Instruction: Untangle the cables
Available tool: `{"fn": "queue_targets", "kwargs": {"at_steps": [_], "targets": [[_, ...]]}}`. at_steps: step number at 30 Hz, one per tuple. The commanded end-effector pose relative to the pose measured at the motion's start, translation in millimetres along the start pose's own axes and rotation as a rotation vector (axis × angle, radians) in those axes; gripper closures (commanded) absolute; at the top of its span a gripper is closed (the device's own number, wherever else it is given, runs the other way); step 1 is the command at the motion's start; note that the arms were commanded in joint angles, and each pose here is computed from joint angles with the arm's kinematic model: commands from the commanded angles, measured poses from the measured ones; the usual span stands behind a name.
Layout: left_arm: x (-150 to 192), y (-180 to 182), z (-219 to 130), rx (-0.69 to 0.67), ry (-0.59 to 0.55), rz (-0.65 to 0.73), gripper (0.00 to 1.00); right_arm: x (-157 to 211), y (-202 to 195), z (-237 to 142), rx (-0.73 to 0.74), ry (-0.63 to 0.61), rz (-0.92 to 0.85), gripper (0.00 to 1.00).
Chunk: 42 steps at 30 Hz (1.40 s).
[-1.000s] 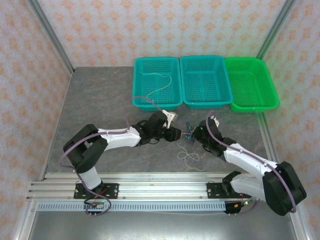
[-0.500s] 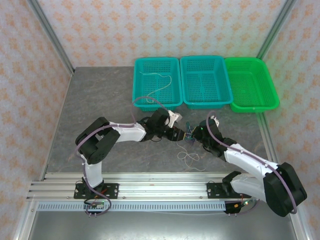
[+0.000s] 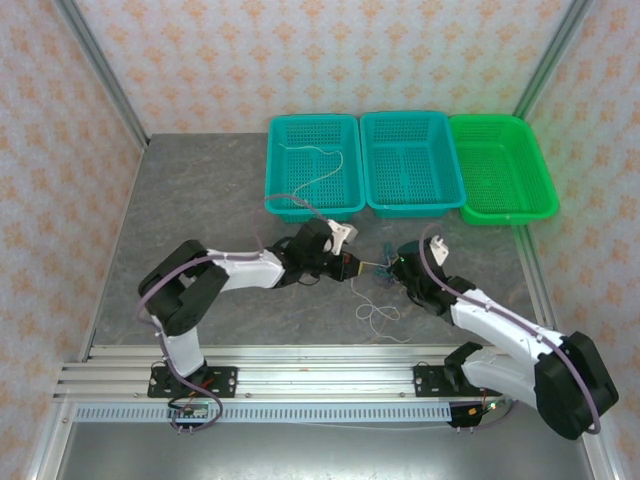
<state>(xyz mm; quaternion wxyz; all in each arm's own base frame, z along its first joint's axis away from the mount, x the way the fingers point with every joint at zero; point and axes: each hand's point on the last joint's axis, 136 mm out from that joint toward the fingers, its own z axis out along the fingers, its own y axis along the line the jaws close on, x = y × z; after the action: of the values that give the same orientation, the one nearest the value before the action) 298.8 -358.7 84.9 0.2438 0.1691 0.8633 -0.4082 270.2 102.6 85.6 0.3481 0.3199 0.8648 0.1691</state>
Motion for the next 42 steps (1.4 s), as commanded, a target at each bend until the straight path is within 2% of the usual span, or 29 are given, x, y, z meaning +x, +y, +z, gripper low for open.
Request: {"fn": "queue_targets", "kwargs": {"at_steps": [1,7,11,13,15,18,20,22,25,28,32,36,39,42], "targets": [[-19,55,-41,-0.184,-0.134,-0.147,1.0,-35,-77,-22,0.326,-0.223,0.049,0.99],[1,105,-88,-0.37,-0.162,-0.252,1.0,-55,-115,-45,0.453,-0.35,0.166,0.98],[8,125,-129,-0.396,-0.241,-0.345,1.0,-70,-129,-59,0.474,-0.419,0.248,0.98],[3,114,-141,-0.361,-0.246,-0.31,1.0,-74,-124,-57,0.43,-0.42,0.243,0.98],[-7,88,-149,-0.277,-0.248,-0.251,1.0,-73,-108,-48,0.349,-0.385,0.209,0.96],[-28,51,-167,-0.178,-0.293,-0.19,1.0,-59,-67,-21,0.141,-0.256,0.134,0.95],[-47,26,-184,-0.139,-0.337,-0.151,1.0,-40,-31,-4,-0.046,-0.14,0.09,0.95],[-69,-2,-204,-0.101,-0.402,-0.1,1.0,-25,-9,6,-0.145,-0.046,0.072,0.96],[-108,-37,-235,-0.08,-0.512,-0.045,1.0,-3,13,16,-0.171,0.074,-0.013,0.98],[-152,-57,-263,-0.124,-0.625,0.041,1.0,21,32,25,-0.176,0.165,-0.103,0.99],[-214,-63,-292,-0.267,-0.742,0.101,1.0,49,43,39,-0.158,0.275,-0.151,0.99],[-271,-61,-301,-0.344,-0.816,0.135,1.0,61,44,44,-0.126,0.321,-0.156,0.98],[-309,-49,-295,-0.39,-0.828,0.134,1.0,64,41,42,-0.113,0.316,-0.167,0.97],[-334,-26,-273,-0.444,-0.794,0.12,1.0,63,37,37,-0.113,0.304,-0.165,0.97]]}}
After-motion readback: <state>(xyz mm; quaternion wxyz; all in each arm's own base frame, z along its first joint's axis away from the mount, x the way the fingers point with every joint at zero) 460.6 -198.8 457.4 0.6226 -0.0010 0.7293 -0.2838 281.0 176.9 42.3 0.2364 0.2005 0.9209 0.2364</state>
